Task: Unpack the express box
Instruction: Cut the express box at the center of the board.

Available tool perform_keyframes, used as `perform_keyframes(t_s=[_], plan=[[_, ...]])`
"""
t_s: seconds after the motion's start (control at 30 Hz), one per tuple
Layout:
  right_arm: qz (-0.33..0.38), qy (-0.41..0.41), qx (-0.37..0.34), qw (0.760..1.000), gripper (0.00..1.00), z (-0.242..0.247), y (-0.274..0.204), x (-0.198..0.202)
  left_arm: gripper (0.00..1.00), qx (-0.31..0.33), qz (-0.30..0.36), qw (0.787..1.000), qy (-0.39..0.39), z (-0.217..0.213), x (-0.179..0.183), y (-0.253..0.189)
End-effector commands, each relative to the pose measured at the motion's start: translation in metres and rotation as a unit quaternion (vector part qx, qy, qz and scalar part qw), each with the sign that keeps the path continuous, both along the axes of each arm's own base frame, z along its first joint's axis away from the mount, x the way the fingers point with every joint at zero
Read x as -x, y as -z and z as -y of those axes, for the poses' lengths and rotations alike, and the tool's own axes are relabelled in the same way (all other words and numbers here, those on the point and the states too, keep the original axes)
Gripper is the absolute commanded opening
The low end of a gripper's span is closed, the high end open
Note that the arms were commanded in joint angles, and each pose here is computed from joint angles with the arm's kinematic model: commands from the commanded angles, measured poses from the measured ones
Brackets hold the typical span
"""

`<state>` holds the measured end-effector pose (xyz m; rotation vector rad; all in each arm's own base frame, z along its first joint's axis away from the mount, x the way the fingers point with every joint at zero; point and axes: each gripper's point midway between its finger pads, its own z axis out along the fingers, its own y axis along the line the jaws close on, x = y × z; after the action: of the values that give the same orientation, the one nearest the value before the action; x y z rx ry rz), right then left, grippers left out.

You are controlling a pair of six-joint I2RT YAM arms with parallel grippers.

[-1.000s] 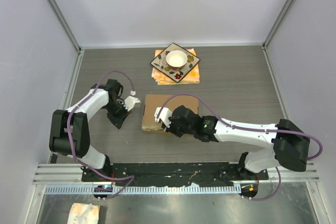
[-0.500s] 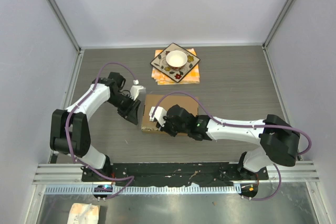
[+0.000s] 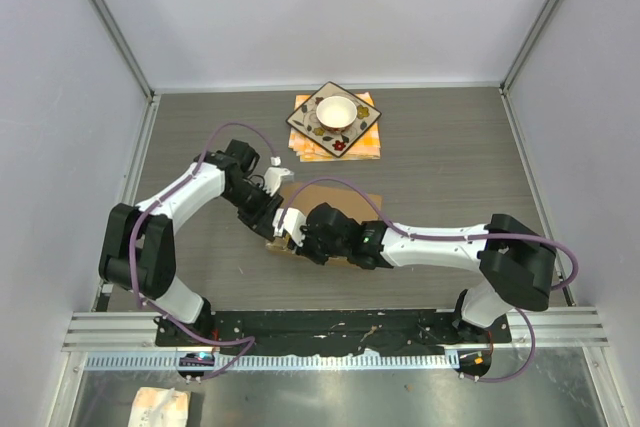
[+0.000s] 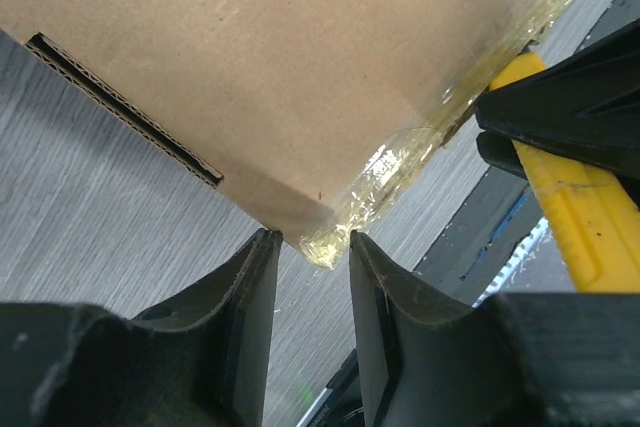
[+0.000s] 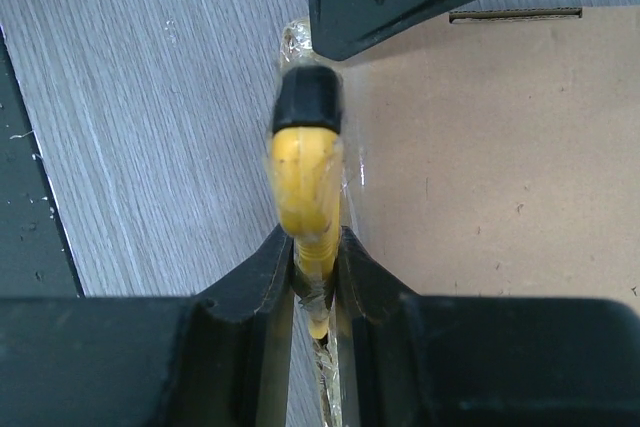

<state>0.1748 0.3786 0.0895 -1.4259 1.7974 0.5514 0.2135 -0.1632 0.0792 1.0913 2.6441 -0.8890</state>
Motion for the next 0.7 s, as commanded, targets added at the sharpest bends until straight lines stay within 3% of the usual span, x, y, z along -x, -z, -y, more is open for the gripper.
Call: perform_keyframes(t_s=[0.0, 0.4, 0.5, 0.53, 0.6, 0.67], plan=[[-0.007, -0.003, -0.036, 0.999, 0.01, -0.013, -0.016, 0.005, 0.38, -0.024, 0.009, 0.999, 0.020, -0.003, 0.006, 0.009], [-0.003, -0.002, -0.040, 0.999, 0.01, -0.013, -0.016, 0.005, 0.35, -0.042, 0.007, 0.997, 0.060, -0.010, 0.018, 0.018], [-0.003, -0.005, -0.043, 0.999, 0.01, -0.013, -0.019, 0.007, 0.22, -0.070, 0.009, 0.995, 0.065, -0.014, 0.014, 0.032], [-0.002, -0.004, -0.043, 0.999, 0.01, -0.012, -0.020, 0.007, 0.11, -0.079, 0.004, 0.995, 0.065, -0.016, 0.013, 0.040], [0.001, -0.002, -0.043, 0.999, 0.01, -0.007, -0.023, 0.008, 0.02, -0.106, 0.016, 0.992, 0.062, -0.023, 0.006, 0.049], [0.003, -0.001, -0.041, 0.999, 0.01, 0.000, -0.027, 0.010, 0.00, -0.131, 0.024, 0.989, 0.061, -0.032, 0.002, 0.057]])
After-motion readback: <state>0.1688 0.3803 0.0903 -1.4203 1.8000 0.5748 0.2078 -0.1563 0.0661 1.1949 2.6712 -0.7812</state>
